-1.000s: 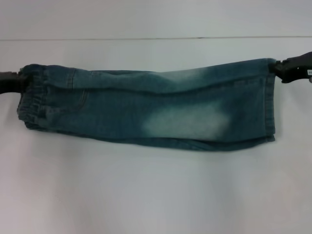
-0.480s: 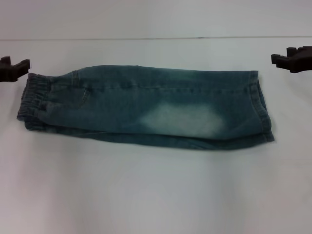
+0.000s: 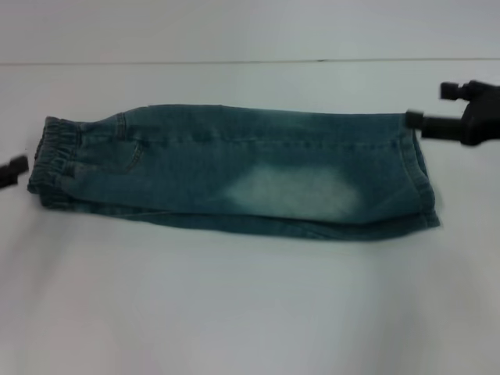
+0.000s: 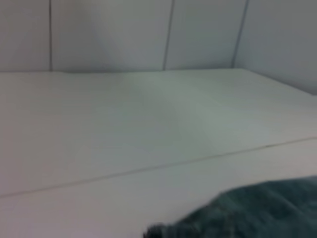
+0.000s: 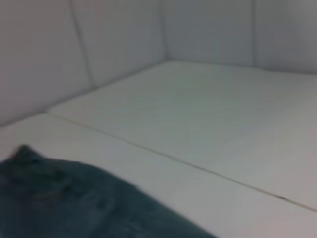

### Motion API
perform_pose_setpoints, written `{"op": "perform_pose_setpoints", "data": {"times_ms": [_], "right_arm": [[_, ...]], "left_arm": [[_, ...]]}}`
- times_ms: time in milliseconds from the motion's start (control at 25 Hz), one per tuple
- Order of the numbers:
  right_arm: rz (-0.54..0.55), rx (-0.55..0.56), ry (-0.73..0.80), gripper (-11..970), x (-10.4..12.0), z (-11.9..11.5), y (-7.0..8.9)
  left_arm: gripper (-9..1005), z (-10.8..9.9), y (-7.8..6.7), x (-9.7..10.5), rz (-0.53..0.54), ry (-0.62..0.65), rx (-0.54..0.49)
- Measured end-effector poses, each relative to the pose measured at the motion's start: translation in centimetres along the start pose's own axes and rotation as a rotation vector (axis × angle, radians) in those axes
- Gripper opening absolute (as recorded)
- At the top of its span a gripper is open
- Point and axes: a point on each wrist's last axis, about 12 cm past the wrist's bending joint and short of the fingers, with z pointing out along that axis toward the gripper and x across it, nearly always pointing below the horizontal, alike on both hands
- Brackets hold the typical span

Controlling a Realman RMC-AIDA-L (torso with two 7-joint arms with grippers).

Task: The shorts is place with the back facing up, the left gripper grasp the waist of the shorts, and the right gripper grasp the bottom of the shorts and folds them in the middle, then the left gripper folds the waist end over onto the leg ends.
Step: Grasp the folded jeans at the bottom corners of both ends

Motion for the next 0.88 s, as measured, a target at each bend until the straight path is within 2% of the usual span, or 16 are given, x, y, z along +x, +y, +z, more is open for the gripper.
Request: {"op": "perform_pose_setpoints", "data": {"times_ms": [200, 400, 600, 880], "right_arm": [[-0.096, -0.202, -0.043, 881, 0.9, -0.9, 2.7], [-0.113, -0.343, -0.036, 931, 1.6, -0.5, 4.6], [-0.089, -0.400, -0.026, 932, 2.3, 0.3, 5.5], [-0.079, -0.413, -0.030, 932, 2.7, 0.1, 5.6]], "left_arm": [[936, -0.4, -0.4, 2.1, 0.021, 0.097, 0.015], [929, 0.8, -0.5, 3.1, 0.028, 0.131, 0.005], [921, 2.7, -0.6, 3.2, 0.056, 0.163, -0.031], [911, 5.3, -0.8, 3.1, 0.118, 0.208, -0.073]]}}
